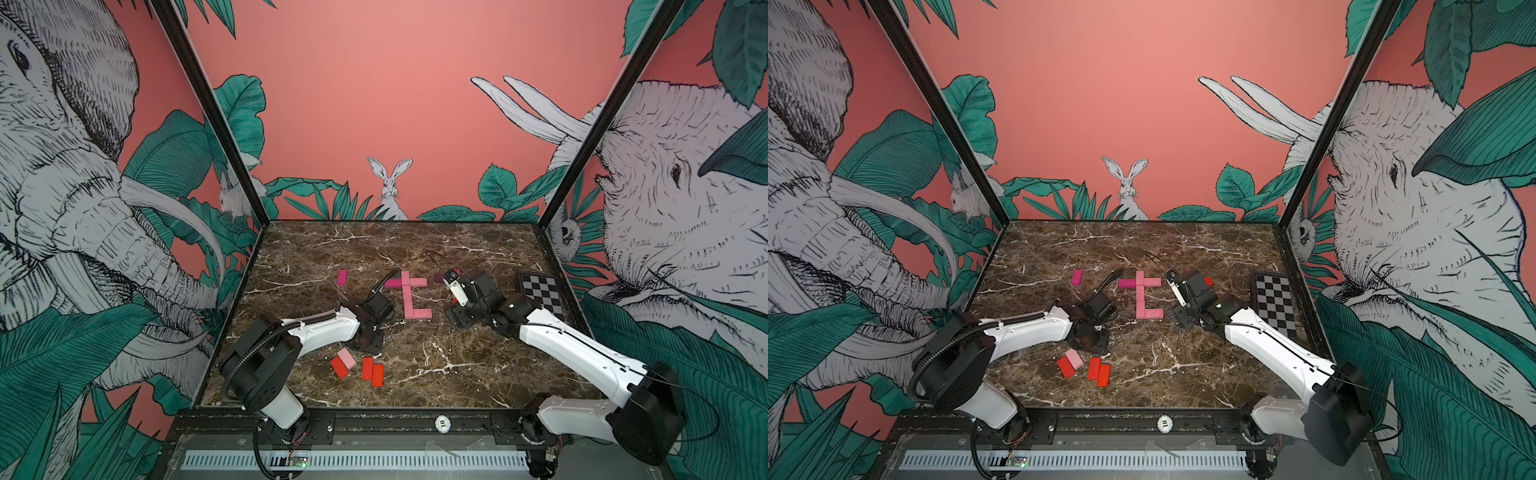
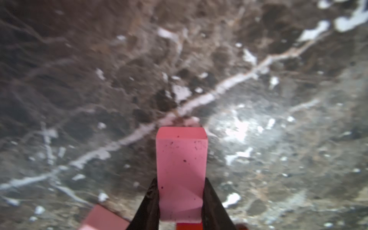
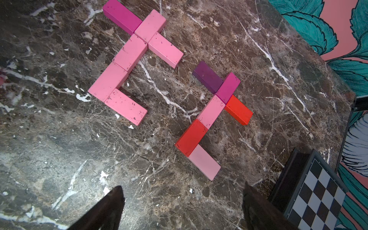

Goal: Assemble the letter t with building blocks
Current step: Pick up the building block from the center of the board, then assemble the building block at the center of the board.

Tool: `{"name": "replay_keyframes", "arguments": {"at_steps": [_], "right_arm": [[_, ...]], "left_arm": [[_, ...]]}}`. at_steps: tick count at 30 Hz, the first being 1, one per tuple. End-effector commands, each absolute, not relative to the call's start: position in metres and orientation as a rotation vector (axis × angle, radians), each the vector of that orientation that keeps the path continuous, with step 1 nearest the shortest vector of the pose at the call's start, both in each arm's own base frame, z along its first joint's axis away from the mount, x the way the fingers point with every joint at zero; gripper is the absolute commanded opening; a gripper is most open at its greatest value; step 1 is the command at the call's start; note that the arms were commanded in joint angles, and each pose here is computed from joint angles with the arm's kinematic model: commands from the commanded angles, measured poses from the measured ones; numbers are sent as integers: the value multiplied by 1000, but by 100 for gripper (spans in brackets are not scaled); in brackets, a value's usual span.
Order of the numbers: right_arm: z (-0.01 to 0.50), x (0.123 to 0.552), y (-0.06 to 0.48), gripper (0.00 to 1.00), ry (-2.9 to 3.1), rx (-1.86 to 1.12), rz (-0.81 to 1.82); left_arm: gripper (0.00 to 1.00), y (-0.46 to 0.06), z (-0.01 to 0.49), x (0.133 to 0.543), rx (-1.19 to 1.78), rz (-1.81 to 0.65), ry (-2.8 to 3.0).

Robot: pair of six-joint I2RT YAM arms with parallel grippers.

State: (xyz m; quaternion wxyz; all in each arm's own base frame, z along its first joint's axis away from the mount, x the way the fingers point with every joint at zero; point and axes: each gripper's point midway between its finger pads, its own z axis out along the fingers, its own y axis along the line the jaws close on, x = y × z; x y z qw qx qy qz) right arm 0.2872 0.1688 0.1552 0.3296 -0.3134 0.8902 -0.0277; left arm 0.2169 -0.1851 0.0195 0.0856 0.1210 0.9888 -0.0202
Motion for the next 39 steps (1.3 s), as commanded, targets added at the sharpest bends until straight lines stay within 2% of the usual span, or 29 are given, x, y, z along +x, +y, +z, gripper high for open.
{"name": "replay_keyframes", "arguments": {"at_steps": [1,11,14,16,22,26,31,39], "right_arm": [[168,291,167,91,2298,-775,-73],[171,291,167,90,2291,-768,-64],[170,290,166,90,2290,-758,-65],[169,290,166,90,2289,-754,-64],[167,290,167,90,2289,-753,-52],[167,290,167,90,2288,-754,-53],[168,289,166,90,2286,-752,-53],[168,287,165,90,2293,-754,-53]], "left_arm": [[10,-178,41,230,500,-18,2915],[7,-153,132,300,865,-10,2694],[1,-143,153,310,1015,-44,2618],[0,-135,158,314,1111,-56,2554],[0,-105,156,327,1311,-56,2451],[0,-98,150,323,1567,-84,2320],[0,-77,142,346,1719,0,2158],[0,-53,103,369,1951,-85,2209]]}}
